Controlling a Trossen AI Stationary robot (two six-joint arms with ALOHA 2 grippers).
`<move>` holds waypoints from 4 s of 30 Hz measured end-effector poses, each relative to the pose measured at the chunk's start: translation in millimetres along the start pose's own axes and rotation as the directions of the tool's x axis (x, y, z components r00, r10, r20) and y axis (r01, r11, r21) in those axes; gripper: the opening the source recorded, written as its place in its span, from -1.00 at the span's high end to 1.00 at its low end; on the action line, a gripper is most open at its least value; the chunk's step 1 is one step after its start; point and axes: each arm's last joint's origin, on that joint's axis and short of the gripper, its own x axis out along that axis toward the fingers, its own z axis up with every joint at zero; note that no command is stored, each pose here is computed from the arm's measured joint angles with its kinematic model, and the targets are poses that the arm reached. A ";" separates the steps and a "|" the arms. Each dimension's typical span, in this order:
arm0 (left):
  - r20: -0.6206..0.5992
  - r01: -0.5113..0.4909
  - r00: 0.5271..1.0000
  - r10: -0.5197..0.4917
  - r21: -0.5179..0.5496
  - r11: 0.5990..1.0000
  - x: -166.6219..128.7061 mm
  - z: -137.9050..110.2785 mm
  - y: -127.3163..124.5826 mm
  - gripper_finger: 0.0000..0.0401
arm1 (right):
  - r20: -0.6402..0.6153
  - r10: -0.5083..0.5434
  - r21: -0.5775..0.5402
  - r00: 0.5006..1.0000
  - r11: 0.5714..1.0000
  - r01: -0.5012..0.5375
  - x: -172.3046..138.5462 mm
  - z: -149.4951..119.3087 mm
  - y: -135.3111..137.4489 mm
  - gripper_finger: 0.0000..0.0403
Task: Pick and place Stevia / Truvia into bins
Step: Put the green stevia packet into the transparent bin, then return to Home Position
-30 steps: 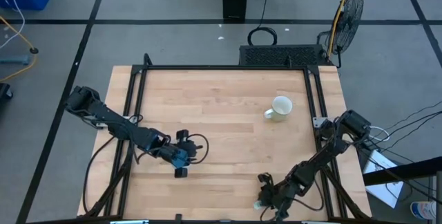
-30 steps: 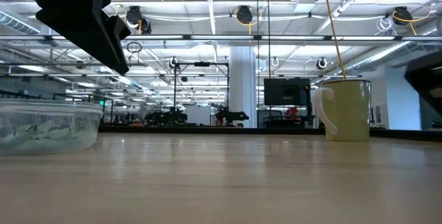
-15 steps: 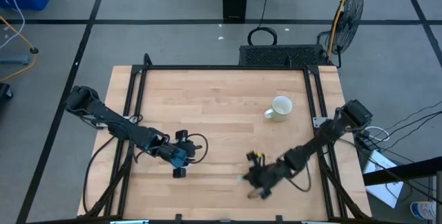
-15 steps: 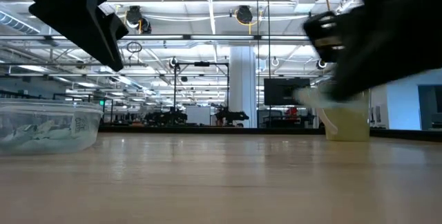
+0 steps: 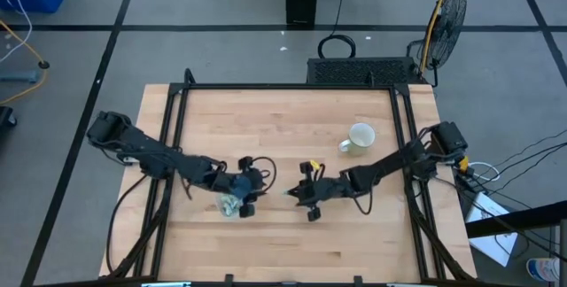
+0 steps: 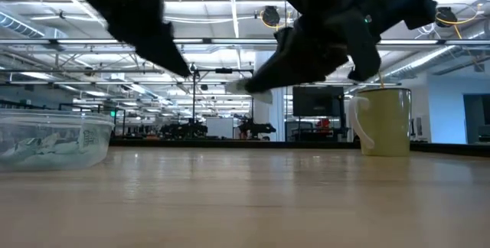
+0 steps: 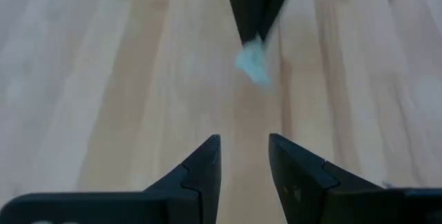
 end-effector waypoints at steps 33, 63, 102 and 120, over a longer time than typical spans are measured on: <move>0.105 0.084 0.990 -0.095 0.102 0.991 47.4 11.5 19.1 0.93 | 0.063 -0.010 -0.049 0.998 0.999 0.013 3.0 4.2 -12.1 0.57; -0.354 -0.132 0.933 0.067 -0.162 0.978 -55.2 -54.7 -31.9 0.76 | -0.055 -0.057 -0.028 0.997 0.998 0.055 -7.7 -1.8 20.2 0.24; 0.285 0.133 0.949 -0.137 0.032 0.991 -194.7 -38.1 41.8 0.22 | 0.234 0.012 0.437 0.972 0.892 -0.116 -207.5 15.2 -32.7 0.24; 0.607 0.246 0.774 -0.180 -0.026 0.969 -149.8 -109.7 81.7 0.22 | 0.472 0.015 0.464 0.881 0.846 -0.263 -228.8 -82.8 -33.1 0.24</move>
